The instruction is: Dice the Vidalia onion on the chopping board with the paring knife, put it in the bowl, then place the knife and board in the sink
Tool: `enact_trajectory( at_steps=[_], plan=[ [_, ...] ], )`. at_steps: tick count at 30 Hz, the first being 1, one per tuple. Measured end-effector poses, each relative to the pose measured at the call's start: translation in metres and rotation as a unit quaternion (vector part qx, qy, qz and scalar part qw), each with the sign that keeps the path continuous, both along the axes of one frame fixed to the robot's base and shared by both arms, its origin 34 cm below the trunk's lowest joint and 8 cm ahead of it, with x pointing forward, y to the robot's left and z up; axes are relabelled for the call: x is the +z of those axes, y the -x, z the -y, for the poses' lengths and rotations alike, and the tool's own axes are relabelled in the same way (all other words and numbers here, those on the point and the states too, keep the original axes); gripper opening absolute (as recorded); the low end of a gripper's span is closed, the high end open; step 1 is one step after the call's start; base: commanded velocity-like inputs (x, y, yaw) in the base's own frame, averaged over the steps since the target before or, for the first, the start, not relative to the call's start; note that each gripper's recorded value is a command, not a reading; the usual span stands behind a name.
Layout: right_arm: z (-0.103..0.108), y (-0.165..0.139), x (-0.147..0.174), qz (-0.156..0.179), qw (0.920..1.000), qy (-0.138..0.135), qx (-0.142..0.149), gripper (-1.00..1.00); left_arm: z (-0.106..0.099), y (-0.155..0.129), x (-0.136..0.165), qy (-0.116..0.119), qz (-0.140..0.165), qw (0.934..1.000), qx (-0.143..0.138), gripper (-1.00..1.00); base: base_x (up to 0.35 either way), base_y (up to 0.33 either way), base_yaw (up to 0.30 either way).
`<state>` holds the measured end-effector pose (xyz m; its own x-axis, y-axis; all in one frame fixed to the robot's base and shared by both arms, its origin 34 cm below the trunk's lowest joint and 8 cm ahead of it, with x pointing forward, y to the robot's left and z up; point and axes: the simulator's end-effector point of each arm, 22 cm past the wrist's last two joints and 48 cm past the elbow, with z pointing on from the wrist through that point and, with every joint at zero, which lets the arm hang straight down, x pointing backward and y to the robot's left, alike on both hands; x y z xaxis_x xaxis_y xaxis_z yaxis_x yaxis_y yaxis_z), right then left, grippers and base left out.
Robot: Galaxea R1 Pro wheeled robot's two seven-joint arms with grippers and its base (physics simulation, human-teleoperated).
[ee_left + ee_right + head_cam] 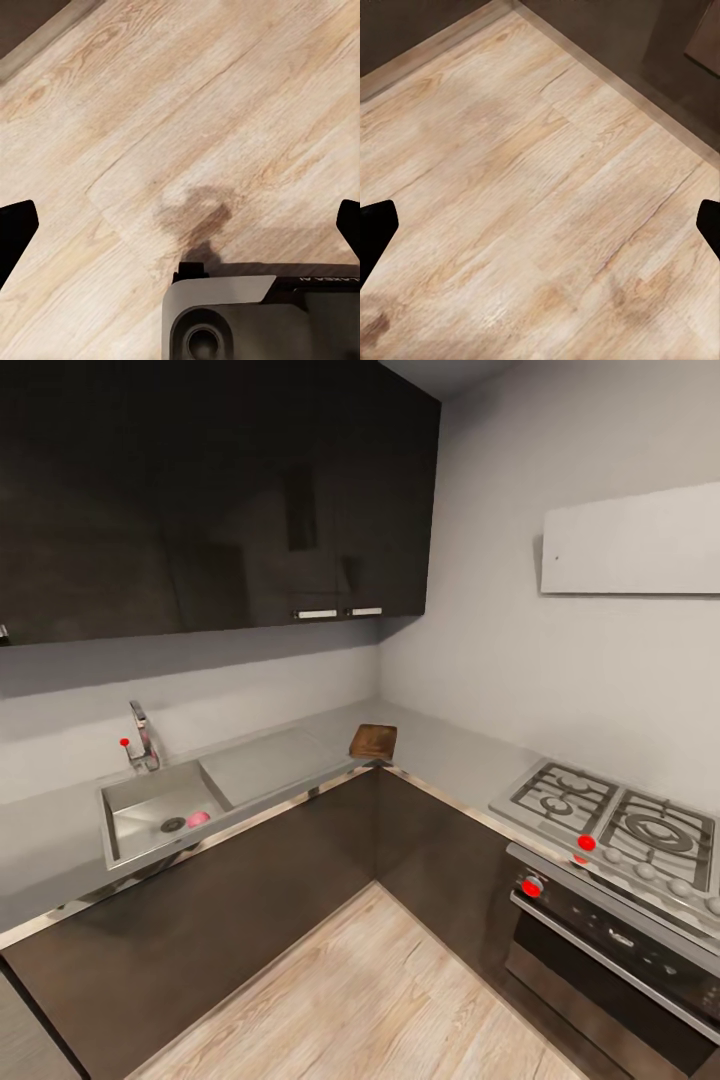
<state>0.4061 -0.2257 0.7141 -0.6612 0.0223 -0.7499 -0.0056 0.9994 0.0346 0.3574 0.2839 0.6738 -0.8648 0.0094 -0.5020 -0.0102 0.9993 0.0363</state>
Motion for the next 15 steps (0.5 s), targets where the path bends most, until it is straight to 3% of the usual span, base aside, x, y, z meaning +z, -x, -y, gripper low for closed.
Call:
enact_trajectory(
  at_steps=[15],
  plan=[
    [-0.0037,-0.0007,0.0008,0.002,1.0000,-0.002,0.000,1.00,0.0000,0.0009,-0.0005,0.000,-0.001,1.0000,0.000,1.00,0.000,0.000,0.000]
  ],
)
